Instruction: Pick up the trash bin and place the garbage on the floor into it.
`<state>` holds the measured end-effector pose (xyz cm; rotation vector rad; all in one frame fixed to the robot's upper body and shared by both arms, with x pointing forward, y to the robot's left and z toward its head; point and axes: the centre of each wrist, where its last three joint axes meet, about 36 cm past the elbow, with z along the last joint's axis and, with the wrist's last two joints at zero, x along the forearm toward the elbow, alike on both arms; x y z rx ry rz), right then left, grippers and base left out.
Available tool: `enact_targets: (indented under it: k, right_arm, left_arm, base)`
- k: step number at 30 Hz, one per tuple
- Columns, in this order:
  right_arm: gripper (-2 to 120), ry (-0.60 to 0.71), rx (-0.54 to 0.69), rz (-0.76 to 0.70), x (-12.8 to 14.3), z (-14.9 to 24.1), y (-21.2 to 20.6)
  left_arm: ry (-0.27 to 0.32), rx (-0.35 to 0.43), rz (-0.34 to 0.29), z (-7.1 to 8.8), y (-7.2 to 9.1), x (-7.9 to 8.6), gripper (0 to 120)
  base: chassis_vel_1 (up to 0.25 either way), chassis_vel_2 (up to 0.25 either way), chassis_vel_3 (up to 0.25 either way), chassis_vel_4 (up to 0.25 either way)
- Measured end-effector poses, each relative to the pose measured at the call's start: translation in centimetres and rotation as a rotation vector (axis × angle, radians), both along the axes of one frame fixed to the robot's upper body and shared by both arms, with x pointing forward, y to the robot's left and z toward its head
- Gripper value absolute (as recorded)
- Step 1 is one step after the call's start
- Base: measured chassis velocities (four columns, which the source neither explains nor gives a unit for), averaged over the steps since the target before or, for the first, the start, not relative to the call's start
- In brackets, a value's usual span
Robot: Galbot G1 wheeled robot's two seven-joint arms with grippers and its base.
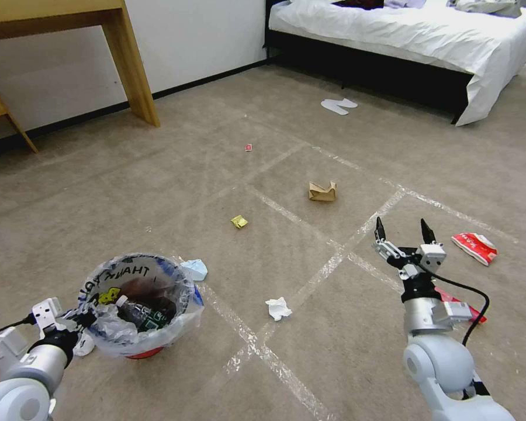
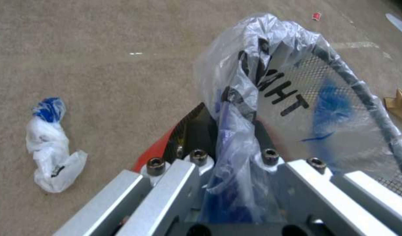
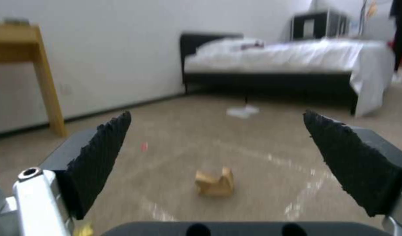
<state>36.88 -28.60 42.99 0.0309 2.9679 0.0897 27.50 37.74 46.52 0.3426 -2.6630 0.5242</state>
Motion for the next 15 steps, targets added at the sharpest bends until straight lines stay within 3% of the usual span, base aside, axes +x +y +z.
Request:
enact_targets:
  k: [3,5,6,9,11,12,13,15]
  right_arm:
    - [100,0.047,0.003,-0.002,0.4,0.7,0.1]
    - [100,0.198,0.034,-0.012,1.3,2.5,0.8]
    - [100,0.198,0.034,-0.012,1.3,2.5,0.8]
    - [100,0.520,0.140,0.052,2.5,5.8,2.9]
    - [100,0.563,0.145,0.069,2.8,6.2,3.2]
    - [100,0.721,0.167,0.128,3.2,7.2,3.6]
    - [100,0.721,0.167,0.128,3.2,7.2,3.6]
    - [100,0.890,0.167,0.213,4.1,7.5,4.3]
  left_arm:
    - [0.000,0.000,0.000,0.0,0.0,0.0,5]
    - [-0.001,-0.003,-0.002,0.0,-0.1,0.1,5]
    - [-0.001,-0.003,-0.002,0.0,-0.1,0.1,5]
    - [0.004,-0.005,-0.011,-0.4,-0.1,0.6,5]
    - [0.005,-0.005,-0.012,-0.4,-0.1,0.6,5]
    - [0.004,-0.005,-0.020,-0.5,-0.1,1.1,5]
    - [0.004,-0.005,-0.020,-0.5,-0.1,1.1,5]
    - [0.005,-0.008,-0.024,-0.6,-0.1,1.2,5]
  base:
    - [0.000,0.000,0.000,0.000]
    - [0.000,0.000,0.000,0.000]
    - [0.000,0.000,0.000,0.000]
    - [0.000,0.000,0.000,0.000]
    - [0.000,0.000,0.000,0.000]
    - [0.000,0.000,0.000,0.000]
    - [0.000,0.000,0.000,0.000]
    - [0.000,0.000,0.000,0.000]
